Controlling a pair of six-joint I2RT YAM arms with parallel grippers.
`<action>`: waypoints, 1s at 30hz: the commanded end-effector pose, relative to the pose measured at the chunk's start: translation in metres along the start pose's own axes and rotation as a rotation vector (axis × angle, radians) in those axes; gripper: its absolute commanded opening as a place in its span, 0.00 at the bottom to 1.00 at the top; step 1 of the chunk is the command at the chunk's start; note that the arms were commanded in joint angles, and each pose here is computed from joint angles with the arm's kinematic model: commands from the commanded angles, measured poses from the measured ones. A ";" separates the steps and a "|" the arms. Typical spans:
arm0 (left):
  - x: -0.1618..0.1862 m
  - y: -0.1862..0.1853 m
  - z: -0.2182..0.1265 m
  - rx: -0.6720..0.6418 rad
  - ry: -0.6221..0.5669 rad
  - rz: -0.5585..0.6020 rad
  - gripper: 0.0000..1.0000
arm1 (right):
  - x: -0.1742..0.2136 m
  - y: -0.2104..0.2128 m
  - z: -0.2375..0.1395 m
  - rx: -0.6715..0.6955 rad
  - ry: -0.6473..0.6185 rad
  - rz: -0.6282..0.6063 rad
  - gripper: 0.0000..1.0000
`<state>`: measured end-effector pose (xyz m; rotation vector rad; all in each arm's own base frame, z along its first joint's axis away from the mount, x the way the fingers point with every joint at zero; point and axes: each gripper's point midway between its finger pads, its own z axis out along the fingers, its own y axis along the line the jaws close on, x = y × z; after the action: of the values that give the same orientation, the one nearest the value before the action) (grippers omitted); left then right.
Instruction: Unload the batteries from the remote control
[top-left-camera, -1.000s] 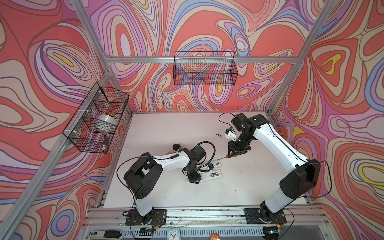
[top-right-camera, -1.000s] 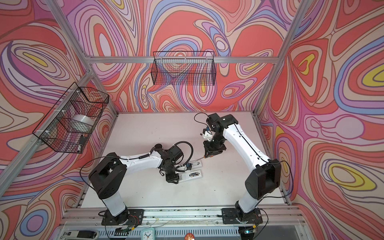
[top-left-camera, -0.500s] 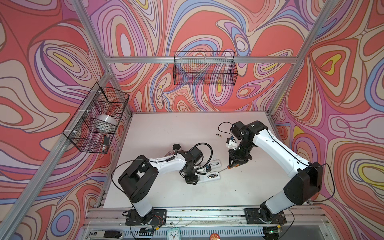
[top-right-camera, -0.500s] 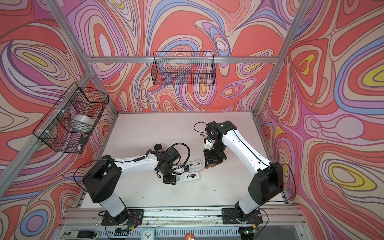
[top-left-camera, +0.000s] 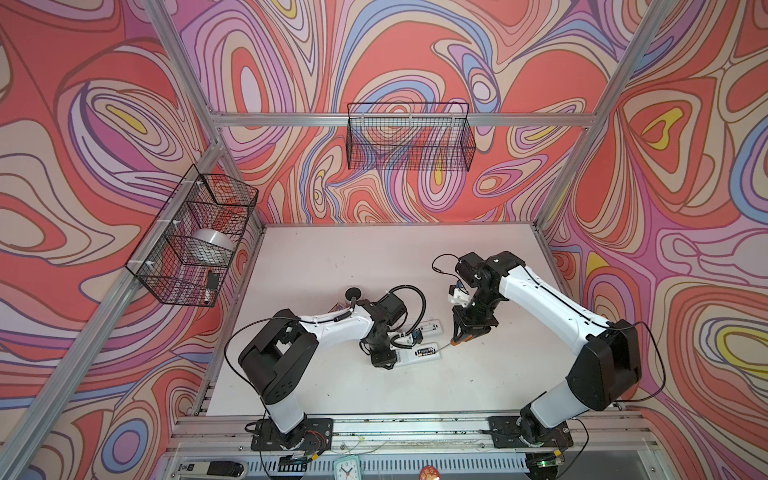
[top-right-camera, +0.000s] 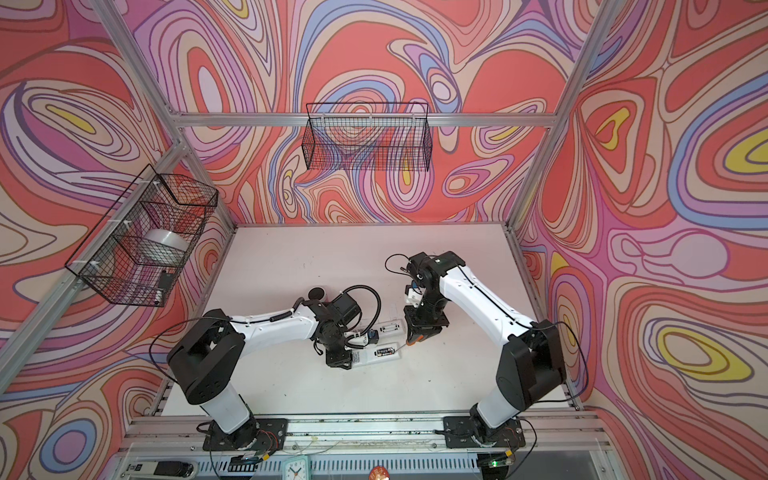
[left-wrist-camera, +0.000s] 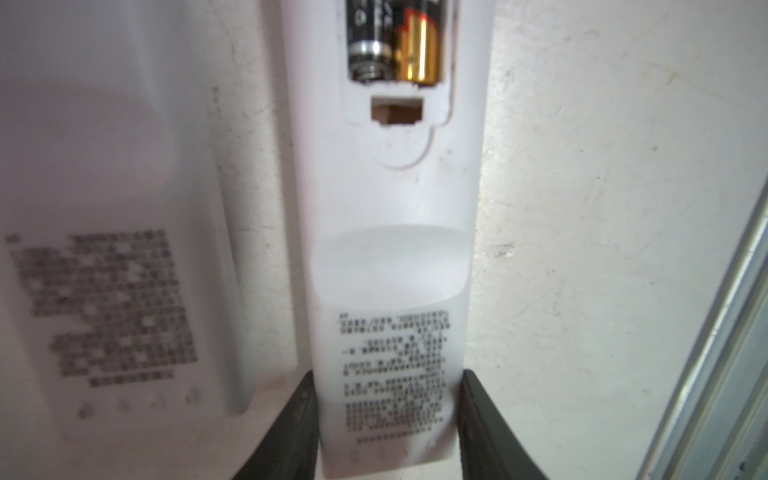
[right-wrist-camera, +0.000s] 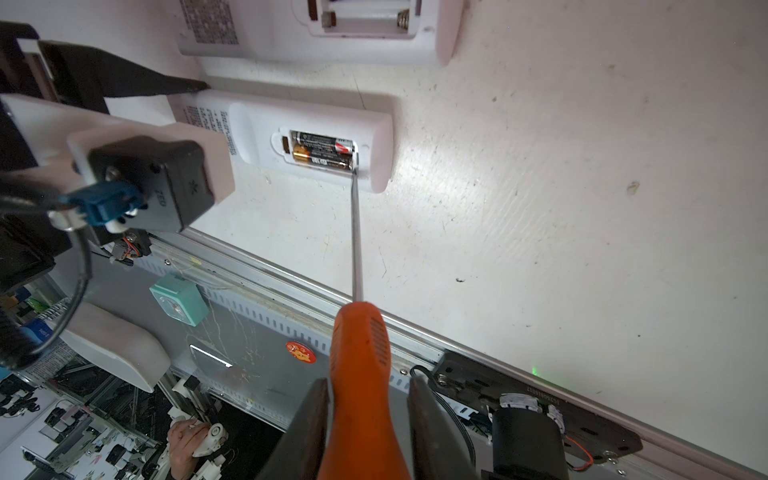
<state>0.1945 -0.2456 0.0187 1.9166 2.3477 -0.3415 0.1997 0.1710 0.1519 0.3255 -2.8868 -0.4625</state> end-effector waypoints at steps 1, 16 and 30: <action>0.052 -0.012 0.013 0.061 0.212 -0.019 0.21 | -0.011 0.004 0.002 -0.007 -0.036 -0.011 0.00; 0.049 -0.012 0.015 0.071 0.207 -0.013 0.21 | -0.015 0.011 0.013 -0.033 -0.006 -0.061 0.00; 0.046 -0.012 0.018 0.084 0.208 -0.010 0.21 | -0.009 0.035 0.022 -0.120 -0.001 -0.166 0.00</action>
<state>0.1950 -0.2460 0.0183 1.9320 2.3750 -0.3528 0.1880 0.1818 0.1444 0.4391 -2.8244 -0.4675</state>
